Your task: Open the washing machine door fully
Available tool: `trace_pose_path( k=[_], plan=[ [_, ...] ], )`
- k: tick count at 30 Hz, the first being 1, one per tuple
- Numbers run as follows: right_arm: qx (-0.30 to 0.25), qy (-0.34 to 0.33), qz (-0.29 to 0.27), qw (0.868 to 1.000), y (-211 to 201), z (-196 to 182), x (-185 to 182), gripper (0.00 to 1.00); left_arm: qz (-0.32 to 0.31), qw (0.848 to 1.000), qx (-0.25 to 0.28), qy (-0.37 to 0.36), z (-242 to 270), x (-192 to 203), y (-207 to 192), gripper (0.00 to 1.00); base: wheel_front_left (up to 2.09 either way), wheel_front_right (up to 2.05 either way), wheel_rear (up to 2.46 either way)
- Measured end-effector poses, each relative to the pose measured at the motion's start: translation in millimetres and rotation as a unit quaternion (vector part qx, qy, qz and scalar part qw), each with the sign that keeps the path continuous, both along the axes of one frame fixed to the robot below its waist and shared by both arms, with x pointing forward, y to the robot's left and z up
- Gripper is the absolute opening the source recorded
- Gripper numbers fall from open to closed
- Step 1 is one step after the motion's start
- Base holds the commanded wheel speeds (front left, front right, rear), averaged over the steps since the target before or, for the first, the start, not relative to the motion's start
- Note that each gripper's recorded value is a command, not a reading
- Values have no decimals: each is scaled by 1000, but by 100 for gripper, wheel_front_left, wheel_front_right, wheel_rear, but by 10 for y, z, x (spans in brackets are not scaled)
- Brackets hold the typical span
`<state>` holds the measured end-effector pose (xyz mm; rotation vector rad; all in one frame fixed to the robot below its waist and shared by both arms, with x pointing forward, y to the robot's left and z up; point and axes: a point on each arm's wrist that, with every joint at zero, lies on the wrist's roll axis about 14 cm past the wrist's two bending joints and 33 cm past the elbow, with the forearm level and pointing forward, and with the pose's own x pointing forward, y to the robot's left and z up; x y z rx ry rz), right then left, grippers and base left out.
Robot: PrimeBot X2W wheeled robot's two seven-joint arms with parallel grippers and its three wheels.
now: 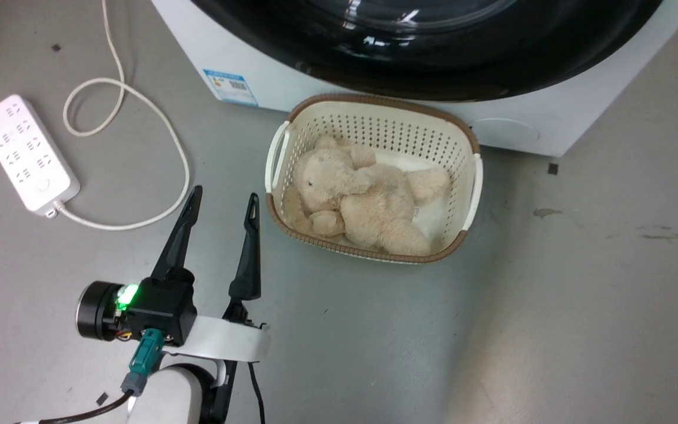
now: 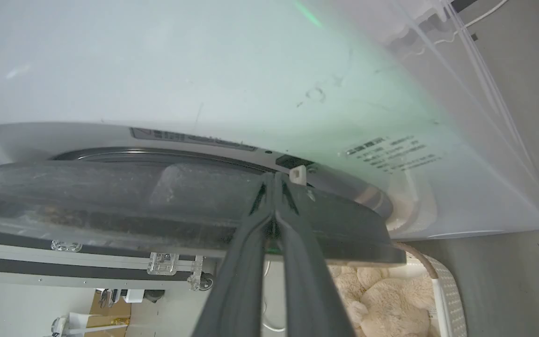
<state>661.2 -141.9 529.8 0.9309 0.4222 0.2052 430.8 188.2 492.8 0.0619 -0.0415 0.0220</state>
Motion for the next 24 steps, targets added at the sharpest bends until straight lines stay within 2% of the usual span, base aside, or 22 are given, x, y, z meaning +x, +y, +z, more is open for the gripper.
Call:
trace_pose_path(
  k=[11, 24],
  plan=[
    [72, 47, 48, 995, 248, -43, 186, 0, 5, 1000, 4, -6, -23, 54, 26, 100, 0, 0, 0],
    [133, 92, 116, 980, 479, 16, -203, 0, -12, 999, -7, -42, 195, 27, -115, 100, 0, 0, 0]
  ],
)
